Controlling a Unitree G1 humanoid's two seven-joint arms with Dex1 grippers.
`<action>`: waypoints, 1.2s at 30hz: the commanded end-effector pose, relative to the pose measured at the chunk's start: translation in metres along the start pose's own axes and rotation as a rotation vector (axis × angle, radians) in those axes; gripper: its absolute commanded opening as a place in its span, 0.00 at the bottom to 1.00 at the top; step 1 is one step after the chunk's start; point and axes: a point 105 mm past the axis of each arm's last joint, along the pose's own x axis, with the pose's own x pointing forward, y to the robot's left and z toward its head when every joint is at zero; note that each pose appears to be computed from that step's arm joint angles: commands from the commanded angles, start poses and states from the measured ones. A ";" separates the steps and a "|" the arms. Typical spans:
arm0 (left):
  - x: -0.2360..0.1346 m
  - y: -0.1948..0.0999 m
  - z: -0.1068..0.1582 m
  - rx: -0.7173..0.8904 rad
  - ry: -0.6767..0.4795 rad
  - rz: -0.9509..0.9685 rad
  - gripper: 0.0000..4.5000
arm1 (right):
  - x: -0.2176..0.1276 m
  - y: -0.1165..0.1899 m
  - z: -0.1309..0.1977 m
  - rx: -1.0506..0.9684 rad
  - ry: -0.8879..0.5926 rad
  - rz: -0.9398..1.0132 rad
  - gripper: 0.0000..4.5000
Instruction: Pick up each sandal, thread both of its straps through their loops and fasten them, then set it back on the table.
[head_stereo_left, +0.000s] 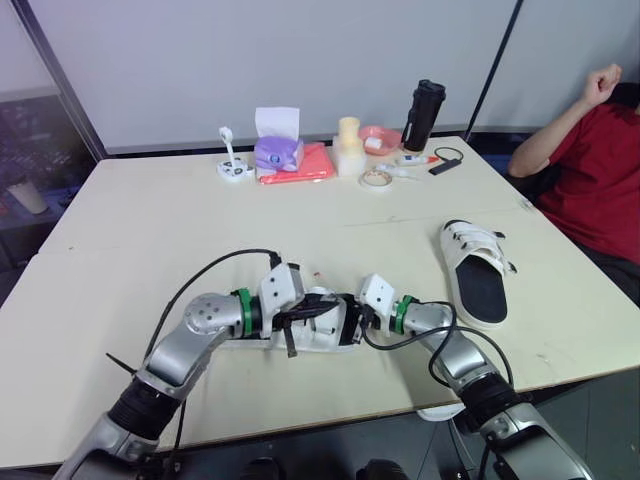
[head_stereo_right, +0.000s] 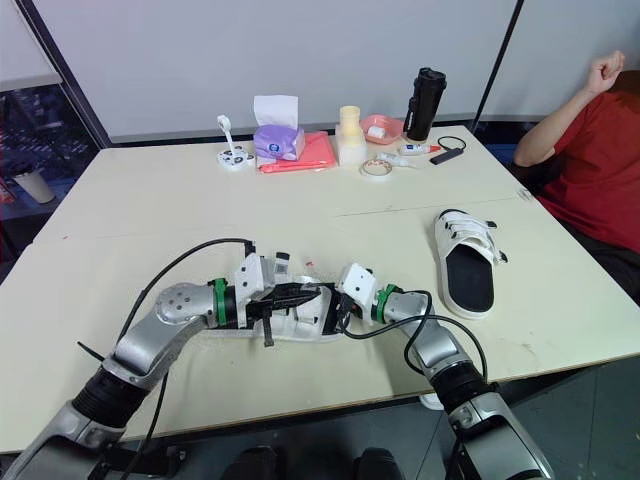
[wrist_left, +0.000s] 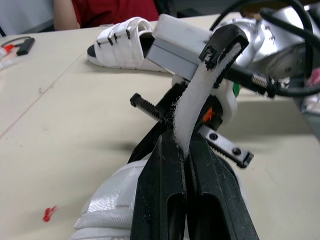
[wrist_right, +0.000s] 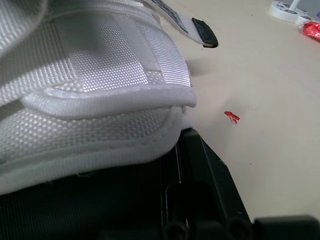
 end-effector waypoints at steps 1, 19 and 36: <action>-0.005 0.008 0.014 -0.002 -0.027 0.024 0.01 | -0.029 0.044 -0.105 0.176 0.390 0.067 0.00; -0.001 0.009 0.011 -0.184 -0.017 0.046 0.53 | -0.030 0.044 -0.107 0.178 0.399 0.061 0.00; 0.014 0.022 0.023 -0.297 -0.087 0.071 0.58 | -0.029 0.045 -0.108 0.175 0.402 0.064 0.00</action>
